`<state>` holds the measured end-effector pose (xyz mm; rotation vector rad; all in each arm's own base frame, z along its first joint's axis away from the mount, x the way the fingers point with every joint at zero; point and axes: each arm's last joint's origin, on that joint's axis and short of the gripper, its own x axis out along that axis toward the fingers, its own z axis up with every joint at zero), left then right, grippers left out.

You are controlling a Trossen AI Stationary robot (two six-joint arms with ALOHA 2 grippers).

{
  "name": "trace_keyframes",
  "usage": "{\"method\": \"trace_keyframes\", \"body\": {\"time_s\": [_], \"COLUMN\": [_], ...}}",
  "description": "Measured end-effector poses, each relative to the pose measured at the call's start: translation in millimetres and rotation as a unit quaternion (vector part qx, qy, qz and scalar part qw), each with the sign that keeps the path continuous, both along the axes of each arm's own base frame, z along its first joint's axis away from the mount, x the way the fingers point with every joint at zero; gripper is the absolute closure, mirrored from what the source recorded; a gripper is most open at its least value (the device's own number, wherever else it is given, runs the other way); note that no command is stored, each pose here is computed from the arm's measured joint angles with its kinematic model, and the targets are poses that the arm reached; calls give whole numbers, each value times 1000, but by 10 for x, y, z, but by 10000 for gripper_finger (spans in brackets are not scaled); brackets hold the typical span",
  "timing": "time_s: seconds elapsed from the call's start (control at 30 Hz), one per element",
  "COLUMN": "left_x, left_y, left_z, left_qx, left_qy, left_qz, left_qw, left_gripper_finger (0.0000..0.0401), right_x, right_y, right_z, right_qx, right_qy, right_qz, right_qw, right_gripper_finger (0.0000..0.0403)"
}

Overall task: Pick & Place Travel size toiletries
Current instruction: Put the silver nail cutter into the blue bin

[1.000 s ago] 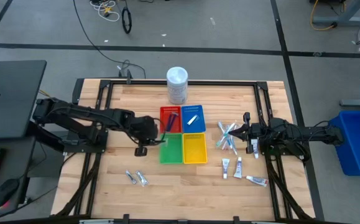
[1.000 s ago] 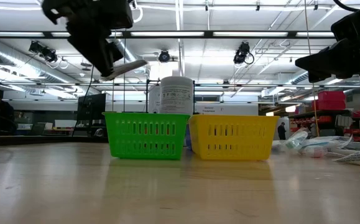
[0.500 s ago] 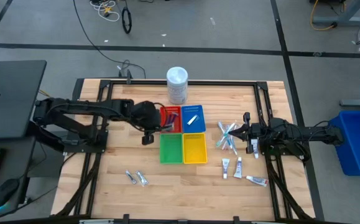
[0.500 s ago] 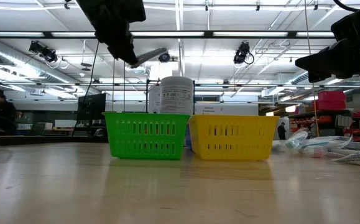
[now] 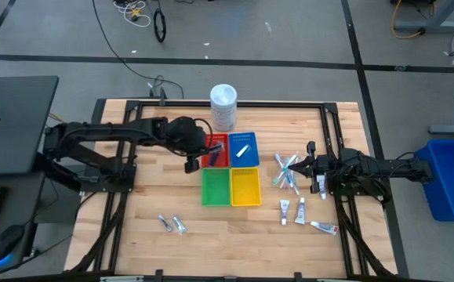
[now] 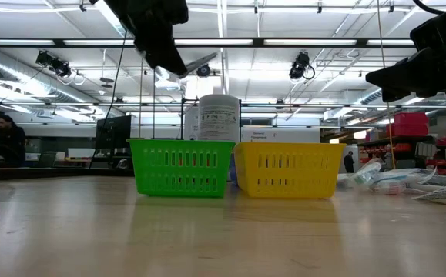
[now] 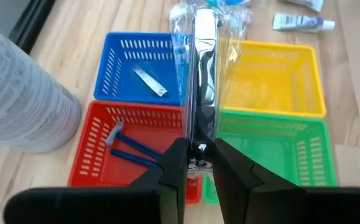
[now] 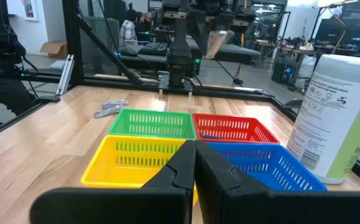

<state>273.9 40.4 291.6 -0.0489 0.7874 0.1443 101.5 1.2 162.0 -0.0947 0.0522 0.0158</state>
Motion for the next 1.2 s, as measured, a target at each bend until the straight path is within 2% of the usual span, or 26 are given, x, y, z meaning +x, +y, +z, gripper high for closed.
{"method": "trace_keyframes", "body": {"time_s": [0.2,0.53,0.7,1.0,1.2], "left_x": [227,785,997,1044,1077], "left_y": [73,216,307,366,417], "left_z": [-41,-67,-103,-93,-54], "left_qx": [-3,-1,-13,1,9], "left_qy": [16,22,20,15,-11], "left_qz": [-13,-69,-78,-74,-31], "left_qw": [1000,997,997,997,999], "left_gripper_finger": [337,335,337,337,335], "right_x": [0,0,0,0,0], "right_y": [0,0,0,0,0], "right_z": [0,1,0,0,0], "right_qx": [0,0,0,0,0], "right_qy": [0,0,0,0,0], "right_qz": [0,0,0,0,0], "right_qw": [1000,1000,1000,1000,1000], "right_gripper_finger": [390,390,390,390,390]}}
